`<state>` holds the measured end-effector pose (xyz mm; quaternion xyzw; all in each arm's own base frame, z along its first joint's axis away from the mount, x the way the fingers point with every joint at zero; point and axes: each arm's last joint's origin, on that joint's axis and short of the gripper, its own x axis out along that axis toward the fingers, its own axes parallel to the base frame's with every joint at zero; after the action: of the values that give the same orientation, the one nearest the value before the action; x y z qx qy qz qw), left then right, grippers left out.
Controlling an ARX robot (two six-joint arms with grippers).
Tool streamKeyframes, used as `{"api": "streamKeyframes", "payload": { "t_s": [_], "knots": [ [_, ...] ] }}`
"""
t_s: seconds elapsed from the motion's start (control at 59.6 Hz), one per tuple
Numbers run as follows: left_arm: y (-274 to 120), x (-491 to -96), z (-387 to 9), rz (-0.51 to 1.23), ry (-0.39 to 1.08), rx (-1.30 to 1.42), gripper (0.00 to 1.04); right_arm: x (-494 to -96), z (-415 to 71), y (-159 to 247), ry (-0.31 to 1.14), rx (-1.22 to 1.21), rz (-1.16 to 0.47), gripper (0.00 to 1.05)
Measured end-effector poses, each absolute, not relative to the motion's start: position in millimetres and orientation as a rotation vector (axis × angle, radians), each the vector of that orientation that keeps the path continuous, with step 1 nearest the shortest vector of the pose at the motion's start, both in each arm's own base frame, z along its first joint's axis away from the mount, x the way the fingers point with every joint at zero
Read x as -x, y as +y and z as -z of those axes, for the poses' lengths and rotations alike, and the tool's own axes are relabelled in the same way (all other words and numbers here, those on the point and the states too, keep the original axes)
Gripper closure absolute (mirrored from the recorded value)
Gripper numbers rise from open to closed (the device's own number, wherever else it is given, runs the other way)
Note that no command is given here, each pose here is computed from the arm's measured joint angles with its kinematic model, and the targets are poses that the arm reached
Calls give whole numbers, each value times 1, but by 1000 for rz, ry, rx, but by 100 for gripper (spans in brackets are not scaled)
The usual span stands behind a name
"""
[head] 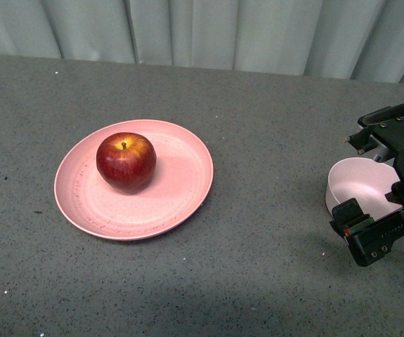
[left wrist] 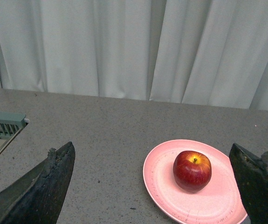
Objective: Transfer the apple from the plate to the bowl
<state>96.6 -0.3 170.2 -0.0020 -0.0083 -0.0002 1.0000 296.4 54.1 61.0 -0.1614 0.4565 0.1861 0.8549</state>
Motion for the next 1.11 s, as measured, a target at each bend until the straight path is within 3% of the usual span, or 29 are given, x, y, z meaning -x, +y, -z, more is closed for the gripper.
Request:
{"api": "streamKeyframes", "payload": {
  "t_s": [0.05, 0.554, 0.89, 1.108],
  "knots": [
    [0, -97, -170, 0, -17, 4, 7, -298, -60, 55, 967, 347, -398, 33],
    [0, -97, -170, 1, -17, 4, 7, -300, -60, 49, 1002, 360, -420, 103],
    [0, -97, -170, 1, -17, 4, 7, -302, -65, 45, 1005, 370, -428, 104],
    [0, -97, -170, 1, -17, 4, 7, -311, -94, 60, 915, 381, -480, 104]
  ]
}}
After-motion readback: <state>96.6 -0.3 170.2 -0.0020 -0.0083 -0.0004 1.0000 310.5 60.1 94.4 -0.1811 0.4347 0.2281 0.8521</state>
